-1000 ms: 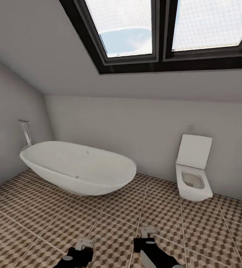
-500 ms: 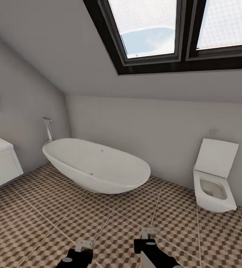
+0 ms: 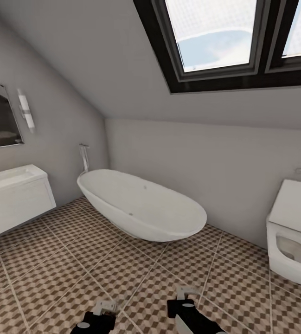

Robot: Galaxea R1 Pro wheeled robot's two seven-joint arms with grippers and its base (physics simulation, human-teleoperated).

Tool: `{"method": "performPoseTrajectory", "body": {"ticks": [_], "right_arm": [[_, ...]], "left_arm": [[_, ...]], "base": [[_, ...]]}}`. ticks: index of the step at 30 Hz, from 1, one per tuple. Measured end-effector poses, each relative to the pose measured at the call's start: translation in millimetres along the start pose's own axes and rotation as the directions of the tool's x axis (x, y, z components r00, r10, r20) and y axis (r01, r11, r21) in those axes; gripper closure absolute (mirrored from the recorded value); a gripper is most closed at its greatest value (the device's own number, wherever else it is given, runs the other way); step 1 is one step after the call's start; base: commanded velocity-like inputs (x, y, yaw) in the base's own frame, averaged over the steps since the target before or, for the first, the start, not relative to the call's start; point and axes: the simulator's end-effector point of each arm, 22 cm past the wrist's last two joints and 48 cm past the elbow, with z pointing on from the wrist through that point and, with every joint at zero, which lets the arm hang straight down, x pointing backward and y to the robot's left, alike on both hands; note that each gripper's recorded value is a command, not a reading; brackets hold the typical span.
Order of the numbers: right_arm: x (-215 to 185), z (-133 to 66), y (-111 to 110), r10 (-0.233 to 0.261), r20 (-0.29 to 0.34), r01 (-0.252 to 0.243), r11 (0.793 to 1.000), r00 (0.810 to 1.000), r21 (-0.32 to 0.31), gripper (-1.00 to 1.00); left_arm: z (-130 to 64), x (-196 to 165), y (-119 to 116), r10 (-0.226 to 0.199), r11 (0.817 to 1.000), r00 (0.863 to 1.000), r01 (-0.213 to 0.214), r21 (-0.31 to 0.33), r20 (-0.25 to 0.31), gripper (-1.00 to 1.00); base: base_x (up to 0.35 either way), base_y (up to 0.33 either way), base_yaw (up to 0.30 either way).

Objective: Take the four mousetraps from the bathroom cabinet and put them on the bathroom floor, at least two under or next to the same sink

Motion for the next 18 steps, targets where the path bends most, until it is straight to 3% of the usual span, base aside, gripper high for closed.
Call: {"method": "performPoseTrajectory", "body": {"ticks": [18], "right_arm": [[1.2, 0.2, -0.5, 0.0, -0.002, 0.0, 1.0, 1.0, 0.001, 1.0]], "left_arm": [[-0.2, 2.3, -0.7, 0.004, 1.0, 1.0, -0.004, 0.001, -0.003, 1.0]], "base": [[0.0, 0.0, 0.292]]}}
